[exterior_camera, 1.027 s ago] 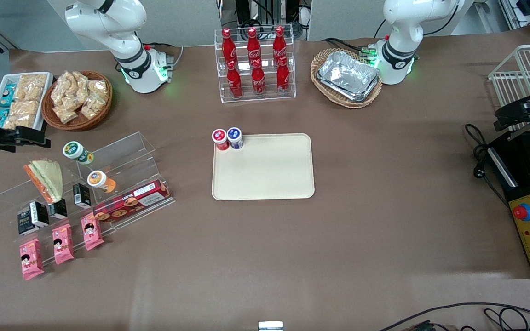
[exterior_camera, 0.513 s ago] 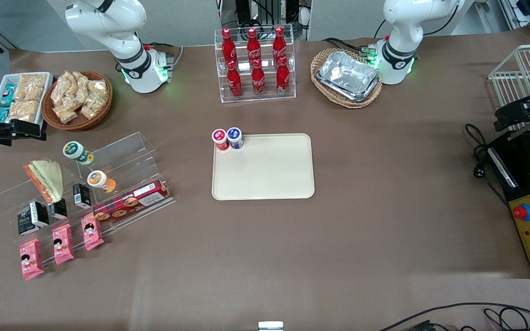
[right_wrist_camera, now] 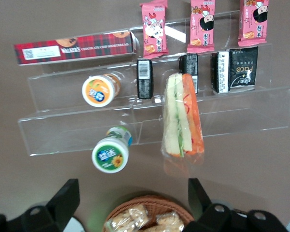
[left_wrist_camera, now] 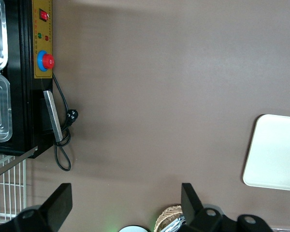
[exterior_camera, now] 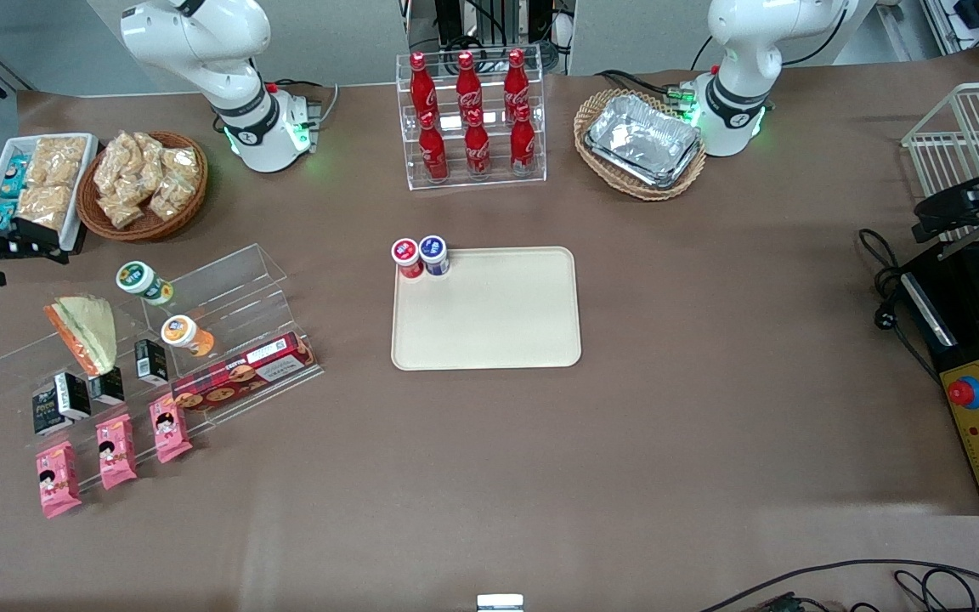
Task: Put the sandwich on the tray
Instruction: 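Lower the open right gripper around the wrapped sandwich's base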
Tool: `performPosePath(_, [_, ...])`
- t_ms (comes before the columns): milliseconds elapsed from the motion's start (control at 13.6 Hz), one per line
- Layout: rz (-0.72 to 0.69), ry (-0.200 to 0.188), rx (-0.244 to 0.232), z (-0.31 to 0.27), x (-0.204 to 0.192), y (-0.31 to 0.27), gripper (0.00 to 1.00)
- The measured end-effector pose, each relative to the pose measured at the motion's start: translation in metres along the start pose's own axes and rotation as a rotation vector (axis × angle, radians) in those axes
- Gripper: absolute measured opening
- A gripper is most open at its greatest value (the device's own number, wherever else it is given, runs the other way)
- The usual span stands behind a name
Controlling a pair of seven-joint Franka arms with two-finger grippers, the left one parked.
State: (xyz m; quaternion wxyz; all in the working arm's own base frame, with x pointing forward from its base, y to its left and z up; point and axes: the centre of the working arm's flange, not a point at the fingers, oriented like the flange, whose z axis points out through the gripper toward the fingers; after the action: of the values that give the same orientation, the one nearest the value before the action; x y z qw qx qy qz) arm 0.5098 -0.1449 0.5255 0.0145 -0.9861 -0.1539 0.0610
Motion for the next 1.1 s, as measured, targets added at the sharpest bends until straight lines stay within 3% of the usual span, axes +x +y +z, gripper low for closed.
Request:
performPosePath(220, [-0.028, 0.003, -0.029, 0.031, 0.002, 0.003, 1.0])
performPosePath(513, [-0.091, 0.042, -0.059, 0.058, -0.005, 0.024, 1.0])
performPosePath(1100, [-0.137, 0.047, -0.077, 0.097, -0.004, 0.038, 1.0])
